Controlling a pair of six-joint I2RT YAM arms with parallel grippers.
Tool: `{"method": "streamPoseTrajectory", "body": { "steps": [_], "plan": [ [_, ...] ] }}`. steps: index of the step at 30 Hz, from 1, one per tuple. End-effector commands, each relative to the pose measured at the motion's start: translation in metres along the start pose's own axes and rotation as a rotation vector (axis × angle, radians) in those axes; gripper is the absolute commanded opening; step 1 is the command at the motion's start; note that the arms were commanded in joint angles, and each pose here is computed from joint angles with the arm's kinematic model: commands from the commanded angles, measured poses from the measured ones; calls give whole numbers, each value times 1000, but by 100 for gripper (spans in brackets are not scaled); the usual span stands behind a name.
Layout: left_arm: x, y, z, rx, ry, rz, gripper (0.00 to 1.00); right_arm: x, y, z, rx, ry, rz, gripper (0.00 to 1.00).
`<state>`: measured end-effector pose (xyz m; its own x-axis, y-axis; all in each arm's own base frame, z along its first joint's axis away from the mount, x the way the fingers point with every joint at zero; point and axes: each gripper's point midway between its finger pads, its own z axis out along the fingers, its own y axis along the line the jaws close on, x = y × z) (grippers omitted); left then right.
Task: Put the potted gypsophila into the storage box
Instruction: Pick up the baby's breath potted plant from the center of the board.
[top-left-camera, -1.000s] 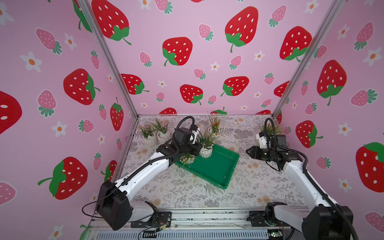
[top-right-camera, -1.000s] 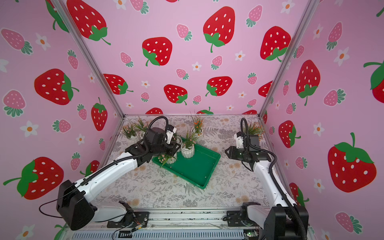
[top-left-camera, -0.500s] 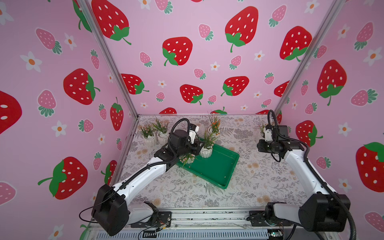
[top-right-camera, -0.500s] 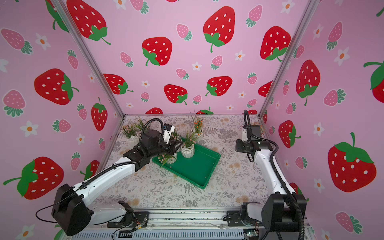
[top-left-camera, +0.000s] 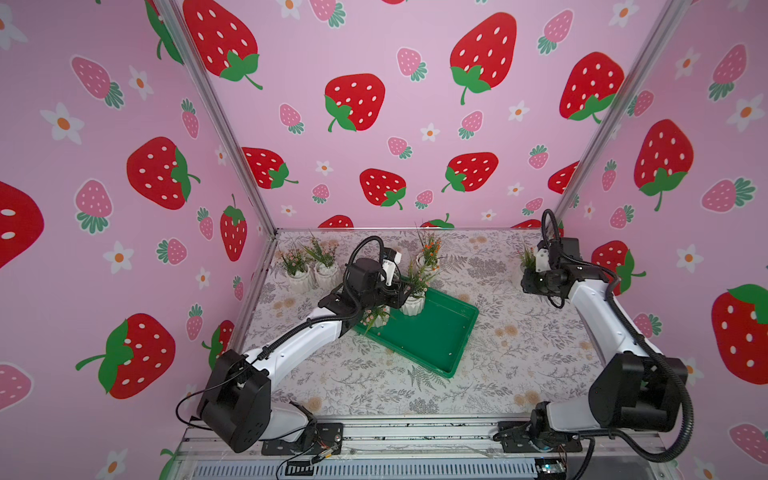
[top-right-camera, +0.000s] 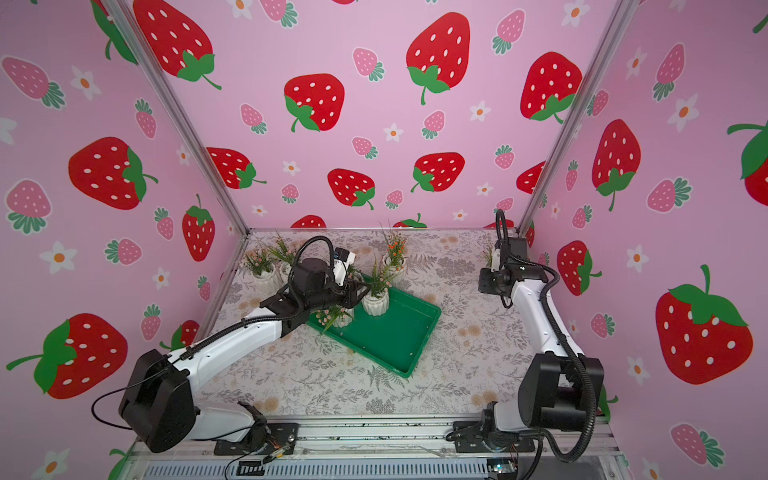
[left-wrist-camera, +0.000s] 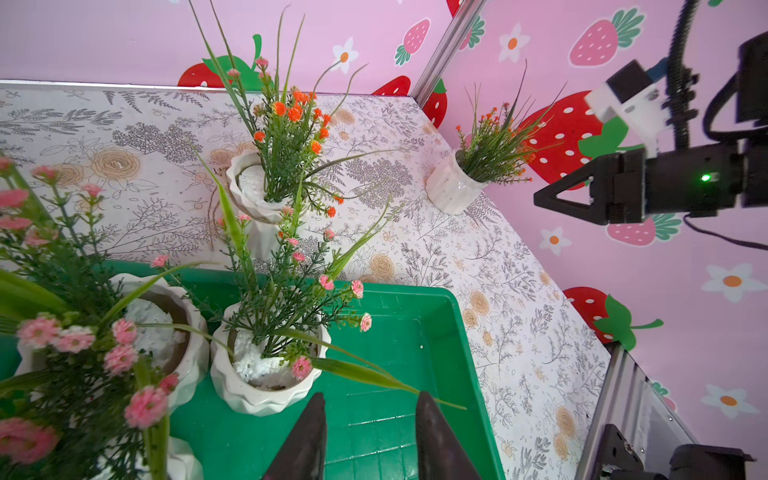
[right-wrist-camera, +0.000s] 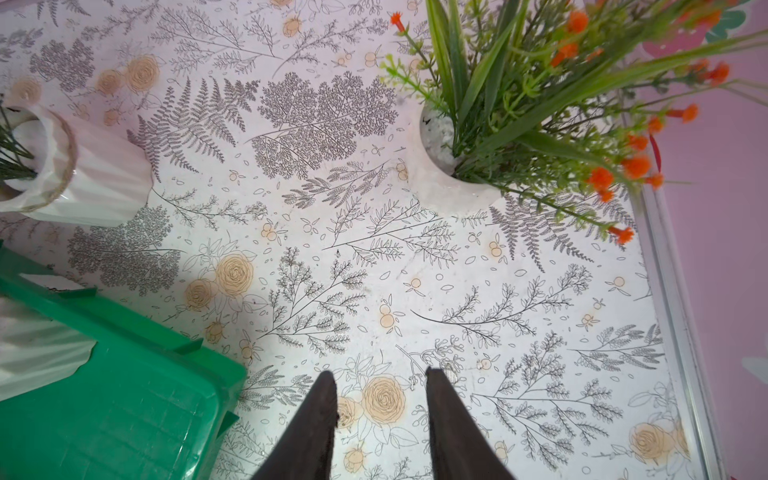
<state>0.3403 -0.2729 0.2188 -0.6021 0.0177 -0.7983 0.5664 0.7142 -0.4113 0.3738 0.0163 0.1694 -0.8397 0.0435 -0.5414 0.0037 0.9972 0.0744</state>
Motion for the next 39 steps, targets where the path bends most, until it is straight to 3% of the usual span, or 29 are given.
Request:
{"method": "streamPoseTrajectory", "body": {
  "steps": [1, 11, 25, 39],
  "plan": [
    [-21, -8, -10, 13, -59, 22, 39, -1, -9, 7, 49, 34, -9, 39],
    [-14, -5, -13, 2, -37, 8, 39, -12, -40, 17, 212, 86, -42, 40],
    [-11, -5, -21, -5, -47, 29, 39, -43, -25, 54, 136, 110, -108, 35],
    [-12, -5, -23, -4, -50, 26, 40, -56, -45, 81, 251, 144, -149, 35]
  ]
}}
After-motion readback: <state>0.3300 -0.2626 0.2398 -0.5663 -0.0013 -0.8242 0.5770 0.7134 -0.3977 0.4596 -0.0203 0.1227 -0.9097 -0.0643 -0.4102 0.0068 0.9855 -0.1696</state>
